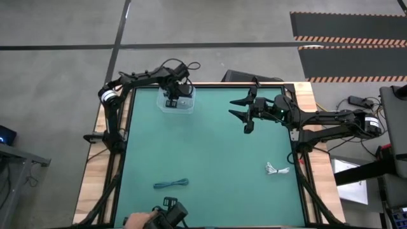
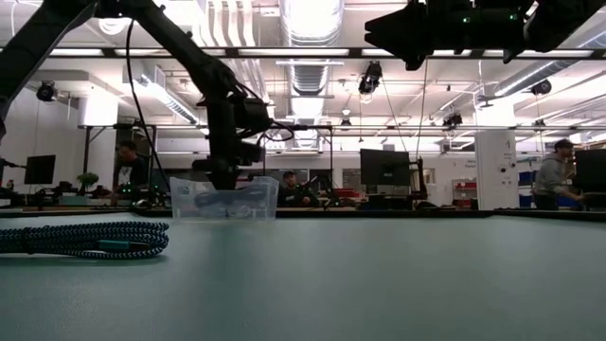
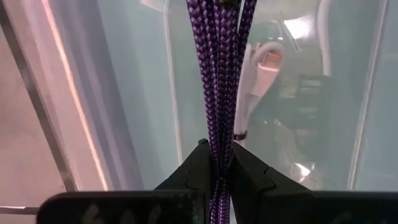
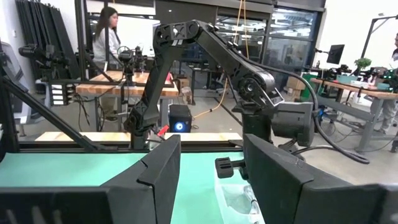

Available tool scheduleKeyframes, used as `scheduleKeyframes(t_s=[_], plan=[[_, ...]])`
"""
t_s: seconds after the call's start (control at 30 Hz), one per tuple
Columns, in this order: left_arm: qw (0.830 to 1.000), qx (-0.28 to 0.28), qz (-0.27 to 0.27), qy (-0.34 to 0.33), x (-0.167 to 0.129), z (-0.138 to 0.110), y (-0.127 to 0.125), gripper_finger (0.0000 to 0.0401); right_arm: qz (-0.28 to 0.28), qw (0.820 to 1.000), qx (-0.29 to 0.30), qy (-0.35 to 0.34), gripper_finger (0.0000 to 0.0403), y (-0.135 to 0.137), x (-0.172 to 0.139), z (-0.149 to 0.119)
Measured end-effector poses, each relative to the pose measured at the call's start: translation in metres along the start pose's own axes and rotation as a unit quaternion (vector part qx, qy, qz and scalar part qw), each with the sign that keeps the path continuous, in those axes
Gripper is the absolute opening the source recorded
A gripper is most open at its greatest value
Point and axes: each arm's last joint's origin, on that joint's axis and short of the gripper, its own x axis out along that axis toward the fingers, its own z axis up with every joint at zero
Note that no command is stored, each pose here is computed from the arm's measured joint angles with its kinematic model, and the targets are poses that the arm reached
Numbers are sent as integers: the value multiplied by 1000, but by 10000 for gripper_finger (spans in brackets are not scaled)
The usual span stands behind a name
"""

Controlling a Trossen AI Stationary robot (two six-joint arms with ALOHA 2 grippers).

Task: Pick and place USB-C Cables
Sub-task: Put the violet charger cable into the transparent bin, then put the white charger cable into the transparent bin

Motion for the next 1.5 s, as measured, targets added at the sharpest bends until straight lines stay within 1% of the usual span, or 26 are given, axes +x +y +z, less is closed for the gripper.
scheduleKeyframes(t_s=[0.1, 0.37, 0.77, 0.87, 1.1, 1.37, 1.43, 1.5], plan=[[1000, -1, 5, -4, 2, 0, 0, 20, 0, 1000, 0, 0, 167, 0, 0, 0], [1000, -2, 9, -5, 2, 1, 1, 48, 0, 1000, 0, 0, 167, 0, 0, 0], [1000, -5, 9, -4, 1, 1, 1, 52, 0, 1000, 1, 3, 167, 0, 0, -1], [1000, -15, 22, -1, -3, 2, 2, 52, 0, 1000, 1, 3, 167, 0, 0, -1], [998, -18, 48, -23, -28, 5, -2, 52, 0, 1000, 0, 3, 167, 0, 0, -1], [989, -96, 77, -82, -73, 14, -16, 52, 1, 1000, 3, 7, 167, 0, 0, -1], [985, -113, 77, -107, -84, 18, -23, 52, 1, 1000, 4, 12, 167, 0, 0, -2], [980, -128, 66, -135, -96, 22, -32, 52, 1, 1000, 11, 17, 167, 0, 0, -3]])
